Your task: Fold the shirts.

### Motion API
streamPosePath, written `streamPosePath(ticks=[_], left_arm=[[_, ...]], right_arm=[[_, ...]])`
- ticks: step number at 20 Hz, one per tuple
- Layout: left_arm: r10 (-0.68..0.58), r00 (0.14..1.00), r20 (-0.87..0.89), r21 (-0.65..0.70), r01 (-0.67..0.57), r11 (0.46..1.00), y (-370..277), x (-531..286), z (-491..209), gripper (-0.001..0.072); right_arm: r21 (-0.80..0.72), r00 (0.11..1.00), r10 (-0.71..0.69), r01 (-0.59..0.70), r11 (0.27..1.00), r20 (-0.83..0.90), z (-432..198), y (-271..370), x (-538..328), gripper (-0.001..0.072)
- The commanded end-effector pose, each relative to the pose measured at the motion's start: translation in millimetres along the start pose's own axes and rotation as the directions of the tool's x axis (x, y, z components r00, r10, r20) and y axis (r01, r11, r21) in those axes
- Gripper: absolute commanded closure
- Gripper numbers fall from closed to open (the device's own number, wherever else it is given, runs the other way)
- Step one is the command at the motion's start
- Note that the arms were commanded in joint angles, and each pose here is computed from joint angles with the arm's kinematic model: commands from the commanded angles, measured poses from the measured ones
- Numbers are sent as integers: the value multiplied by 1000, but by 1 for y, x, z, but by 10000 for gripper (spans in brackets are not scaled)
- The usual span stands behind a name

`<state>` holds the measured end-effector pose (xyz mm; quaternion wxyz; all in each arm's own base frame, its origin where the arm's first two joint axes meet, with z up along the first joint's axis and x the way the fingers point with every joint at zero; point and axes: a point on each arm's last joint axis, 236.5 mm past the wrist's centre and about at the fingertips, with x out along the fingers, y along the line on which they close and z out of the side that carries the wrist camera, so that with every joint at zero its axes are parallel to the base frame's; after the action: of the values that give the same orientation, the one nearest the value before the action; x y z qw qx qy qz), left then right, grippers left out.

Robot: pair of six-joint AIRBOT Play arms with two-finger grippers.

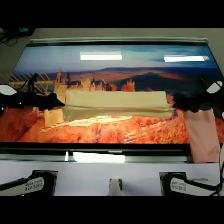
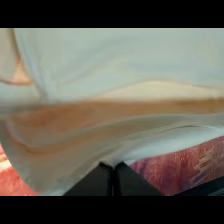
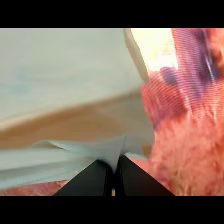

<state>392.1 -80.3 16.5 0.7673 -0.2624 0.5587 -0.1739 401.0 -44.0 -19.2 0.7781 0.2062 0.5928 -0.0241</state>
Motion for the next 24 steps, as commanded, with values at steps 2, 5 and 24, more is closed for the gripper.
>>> streamPosePath(ticks=[2, 5, 24], left_arm=[[-1, 1000, 3, -68, 1, 998, 8, 22, 47, 676], [-15, 1000, -4, -100, 15, 995, 17, 43, 71, 676], [-89, 996, 19, 35, 88, 995, -61, 30, 115, 176]], right_arm=[[-22, 998, -29, 30, 999, 50, 57, 16, 34, 690], [3, 999, -33, 33, 999, 37, 71, 17, 60, 689], [-3, 997, -16, 16, 1000, -75, 50, 13, 95, 48]])
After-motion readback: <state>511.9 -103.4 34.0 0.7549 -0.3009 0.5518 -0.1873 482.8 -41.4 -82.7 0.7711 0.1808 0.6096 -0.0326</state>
